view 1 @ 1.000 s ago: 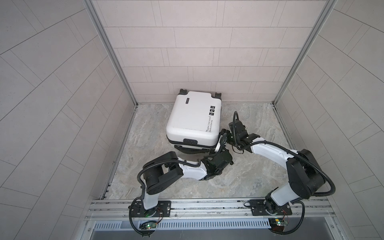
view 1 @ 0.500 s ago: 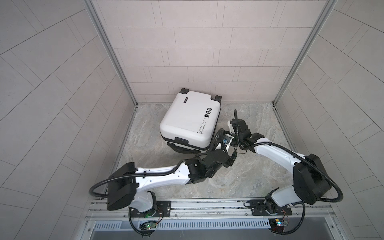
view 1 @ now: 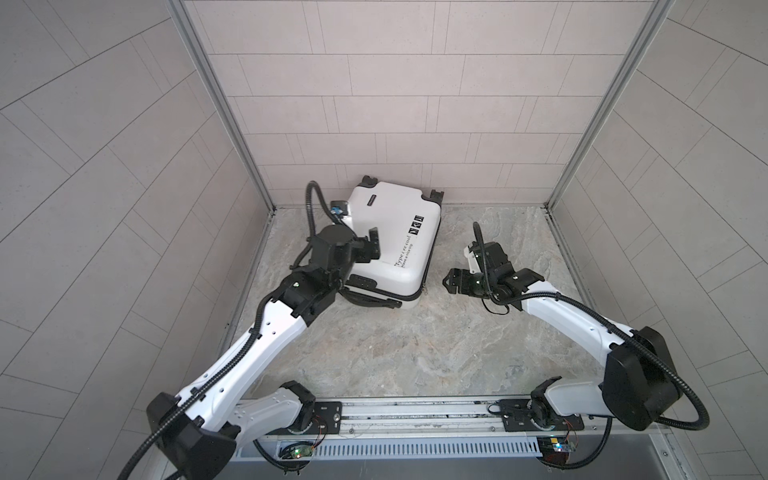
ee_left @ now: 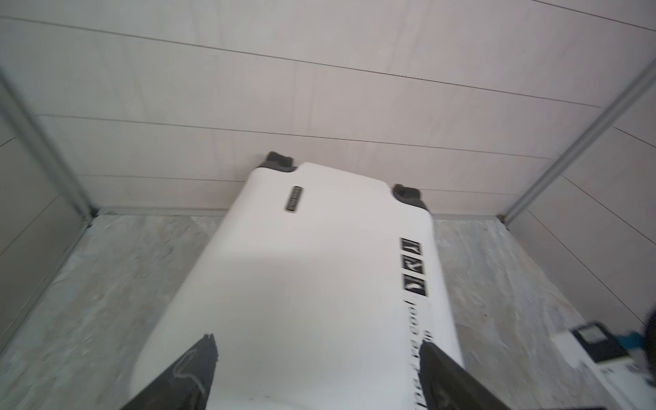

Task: Pack the luggage

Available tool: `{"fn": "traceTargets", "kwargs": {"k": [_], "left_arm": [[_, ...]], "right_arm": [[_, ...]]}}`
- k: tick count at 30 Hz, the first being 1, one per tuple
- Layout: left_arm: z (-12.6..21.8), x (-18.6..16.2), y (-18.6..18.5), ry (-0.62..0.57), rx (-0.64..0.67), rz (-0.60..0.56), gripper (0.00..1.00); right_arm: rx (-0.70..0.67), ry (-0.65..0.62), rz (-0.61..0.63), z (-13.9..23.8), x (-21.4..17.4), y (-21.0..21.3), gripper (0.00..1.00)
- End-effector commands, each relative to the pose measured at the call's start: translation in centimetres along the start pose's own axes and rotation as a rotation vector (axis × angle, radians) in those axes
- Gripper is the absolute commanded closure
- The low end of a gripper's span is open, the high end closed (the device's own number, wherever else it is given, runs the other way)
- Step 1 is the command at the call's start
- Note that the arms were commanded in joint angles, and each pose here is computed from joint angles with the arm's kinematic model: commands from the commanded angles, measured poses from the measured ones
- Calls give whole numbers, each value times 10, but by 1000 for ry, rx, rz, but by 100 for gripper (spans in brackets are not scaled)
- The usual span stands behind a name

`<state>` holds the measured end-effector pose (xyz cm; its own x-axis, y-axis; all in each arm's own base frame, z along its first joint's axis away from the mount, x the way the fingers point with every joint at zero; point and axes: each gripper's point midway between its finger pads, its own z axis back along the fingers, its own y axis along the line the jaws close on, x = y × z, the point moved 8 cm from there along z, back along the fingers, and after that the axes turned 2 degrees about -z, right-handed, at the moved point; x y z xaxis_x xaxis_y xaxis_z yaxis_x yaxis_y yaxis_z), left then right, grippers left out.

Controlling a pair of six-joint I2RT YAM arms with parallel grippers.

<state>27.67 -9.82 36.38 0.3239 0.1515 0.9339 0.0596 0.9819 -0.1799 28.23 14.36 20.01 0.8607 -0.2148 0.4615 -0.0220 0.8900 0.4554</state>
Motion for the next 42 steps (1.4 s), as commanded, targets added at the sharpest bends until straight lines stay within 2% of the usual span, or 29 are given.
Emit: {"fn": "traceTargets", "kwargs": {"k": [1, 5, 8, 11, 14, 17, 24, 31, 37, 42], "left_arm": [[-5, -6, 41, 81, -12, 163, 1], [-39, -11, 89, 112, -78, 402, 0], [-68, -18, 100, 134, -141, 460, 0], [-92, -25, 100, 169, -190, 446, 0], [-109, -36, 106, 237, -150, 392, 0], [-118, -37, 109, 245, -139, 329, 0], [-143, -32, 95, 271, -315, 307, 0], [-161, -59, 53, 439, -394, 195, 0], [-159, -76, 16, 478, -458, 187, 0], [-148, -81, -13, 471, -528, 229, 0]], "right_arm": [[-21, 2, 21, 5, 0, -4, 11], [2, 0, 13, 6, 7, 1, 11], [16, 3, 5, 7, 11, 3, 11], [18, 6, -9, 8, 12, 0, 11], [27, 10, -35, 10, 13, -6, 11], [28, 7, -53, 12, 14, -12, 11], [26, -6, -91, 16, 22, -23, 11], [13, -19, -112, 21, 29, -31, 11], [-6, -38, -136, 30, 36, -42, 11], [-13, -62, -157, 39, 43, -50, 11]]}}
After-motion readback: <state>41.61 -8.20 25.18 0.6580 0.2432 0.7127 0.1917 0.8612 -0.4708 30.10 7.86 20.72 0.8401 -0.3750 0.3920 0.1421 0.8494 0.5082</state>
